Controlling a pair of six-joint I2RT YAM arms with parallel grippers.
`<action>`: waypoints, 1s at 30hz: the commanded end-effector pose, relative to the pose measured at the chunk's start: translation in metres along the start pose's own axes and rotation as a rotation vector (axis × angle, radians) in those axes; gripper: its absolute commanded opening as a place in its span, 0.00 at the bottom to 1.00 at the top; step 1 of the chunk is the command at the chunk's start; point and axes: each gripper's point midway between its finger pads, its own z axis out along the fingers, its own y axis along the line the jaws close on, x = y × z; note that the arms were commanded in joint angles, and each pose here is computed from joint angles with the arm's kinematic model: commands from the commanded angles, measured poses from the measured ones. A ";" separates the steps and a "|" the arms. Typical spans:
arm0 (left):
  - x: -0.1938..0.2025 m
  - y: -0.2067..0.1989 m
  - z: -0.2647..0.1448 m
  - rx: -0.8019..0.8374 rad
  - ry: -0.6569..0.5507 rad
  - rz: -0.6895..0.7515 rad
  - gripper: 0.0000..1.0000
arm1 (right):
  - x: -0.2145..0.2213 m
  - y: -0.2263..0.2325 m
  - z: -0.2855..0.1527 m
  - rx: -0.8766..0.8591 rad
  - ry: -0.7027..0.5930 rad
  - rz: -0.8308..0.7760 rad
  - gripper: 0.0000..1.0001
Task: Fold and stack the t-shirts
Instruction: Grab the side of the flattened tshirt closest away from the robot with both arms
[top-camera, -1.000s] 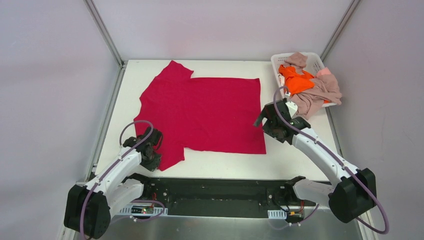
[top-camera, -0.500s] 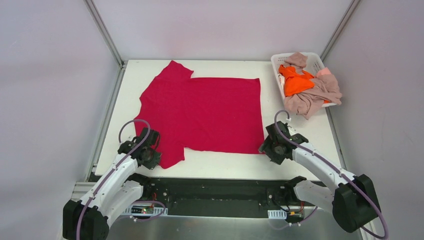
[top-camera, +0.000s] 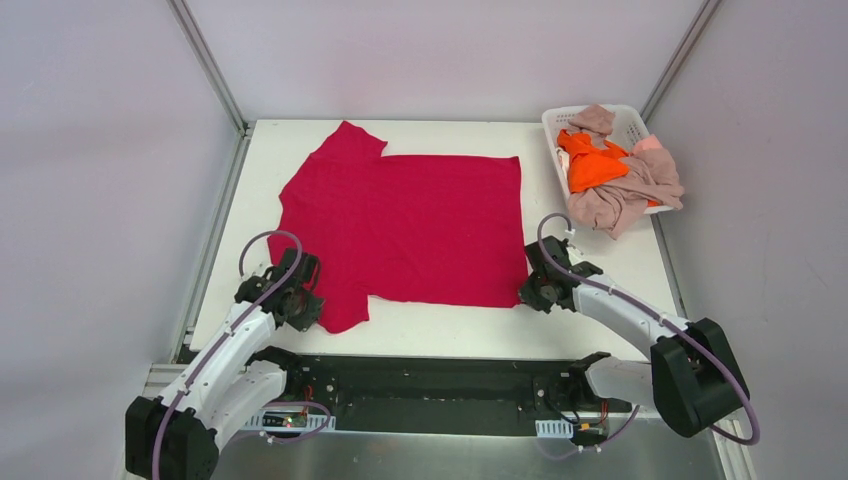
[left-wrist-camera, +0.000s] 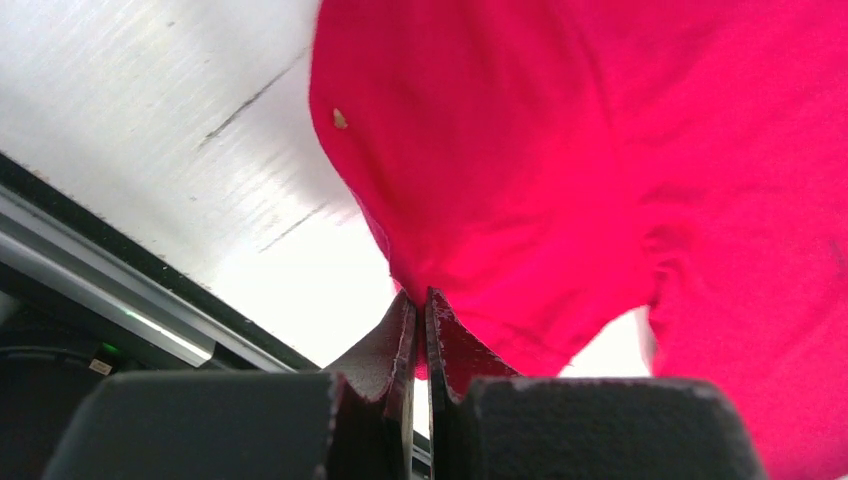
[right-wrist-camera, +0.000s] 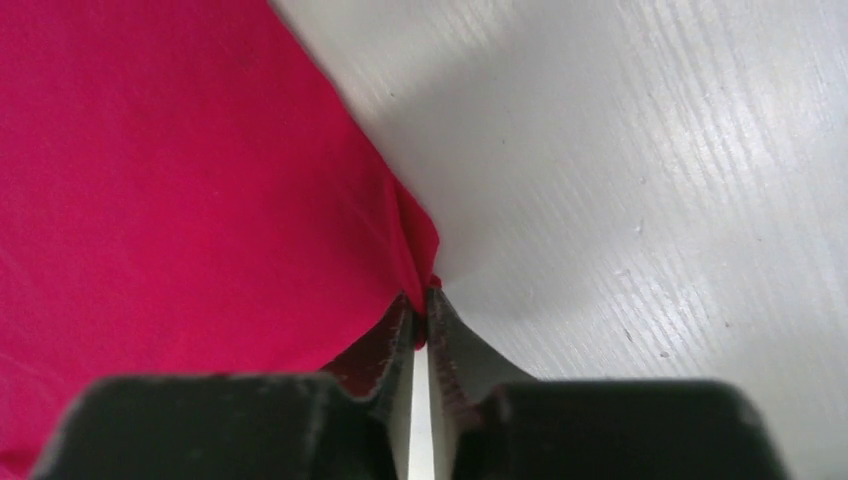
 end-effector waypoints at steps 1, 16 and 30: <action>-0.018 -0.029 -0.017 0.083 -0.045 0.026 0.00 | -0.008 -0.003 0.000 0.030 -0.036 -0.002 0.00; -0.080 -0.141 -0.062 0.263 -0.158 0.097 0.00 | -0.059 0.059 -0.043 -0.039 -0.059 -0.082 0.00; -0.154 -0.204 -0.058 0.287 -0.190 0.040 0.00 | -0.116 0.095 -0.035 -0.010 -0.057 -0.060 0.00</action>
